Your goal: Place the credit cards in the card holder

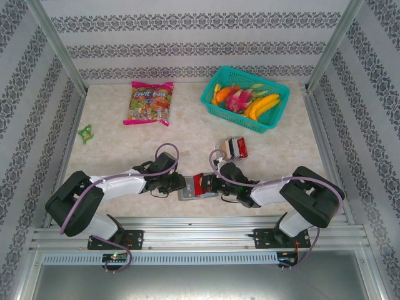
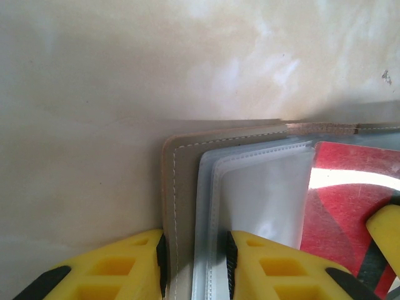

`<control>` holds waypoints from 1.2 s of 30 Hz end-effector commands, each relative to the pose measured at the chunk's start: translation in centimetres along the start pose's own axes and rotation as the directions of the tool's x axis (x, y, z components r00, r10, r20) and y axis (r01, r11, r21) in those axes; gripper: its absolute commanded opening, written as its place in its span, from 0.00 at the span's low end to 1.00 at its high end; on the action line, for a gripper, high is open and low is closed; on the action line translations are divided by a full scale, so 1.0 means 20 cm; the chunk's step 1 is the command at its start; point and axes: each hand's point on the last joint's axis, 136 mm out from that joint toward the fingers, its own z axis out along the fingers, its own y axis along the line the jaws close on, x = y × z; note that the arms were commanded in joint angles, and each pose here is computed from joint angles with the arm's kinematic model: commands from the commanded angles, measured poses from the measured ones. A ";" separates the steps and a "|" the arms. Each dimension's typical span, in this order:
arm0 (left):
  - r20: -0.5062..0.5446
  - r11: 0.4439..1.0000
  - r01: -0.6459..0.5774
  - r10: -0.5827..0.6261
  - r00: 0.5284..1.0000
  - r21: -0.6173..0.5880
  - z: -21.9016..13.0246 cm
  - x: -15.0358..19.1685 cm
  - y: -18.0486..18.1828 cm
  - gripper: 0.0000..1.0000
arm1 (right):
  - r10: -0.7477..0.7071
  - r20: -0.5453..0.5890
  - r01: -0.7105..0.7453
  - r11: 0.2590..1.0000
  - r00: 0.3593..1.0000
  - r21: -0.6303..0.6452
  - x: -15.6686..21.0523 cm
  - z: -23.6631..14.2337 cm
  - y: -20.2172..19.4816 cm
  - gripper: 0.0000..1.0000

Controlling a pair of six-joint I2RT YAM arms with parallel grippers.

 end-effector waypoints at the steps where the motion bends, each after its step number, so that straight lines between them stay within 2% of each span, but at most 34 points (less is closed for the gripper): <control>1: -0.069 0.999 -0.005 0.008 0.998 0.047 0.03 0.09 -0.04 0.33 | 0.015 -0.038 -0.014 1.000 0.999 0.020 0.07 0.00 -0.02 0.00; 14: -0.068 0.999 -0.002 0.005 0.998 0.052 0.03 0.09 -0.04 0.33 | 0.081 -0.092 -0.081 0.997 0.992 0.006 0.12 0.04 -0.01 0.00; 23: -0.066 0.999 0.001 0.002 0.998 0.049 0.03 0.10 -0.03 0.33 | 0.095 -0.048 -0.092 0.994 0.994 0.061 0.10 -0.02 -0.06 0.00; 25: -0.068 0.999 0.002 0.001 0.998 0.048 0.03 0.10 -0.03 0.33 | 0.106 -0.067 -0.099 0.991 0.992 0.094 0.15 -0.03 -0.12 0.00; 31: -0.075 0.999 -0.002 0.006 0.997 0.052 0.04 0.10 -0.04 0.33 | 0.102 -0.128 -0.098 0.994 0.986 0.041 0.17 0.03 -0.05 0.00; 36: -0.075 0.999 -0.004 0.008 0.997 0.050 0.04 0.10 -0.03 0.33 | 0.095 -0.110 -0.090 0.995 0.989 0.049 0.13 0.05 -0.06 0.00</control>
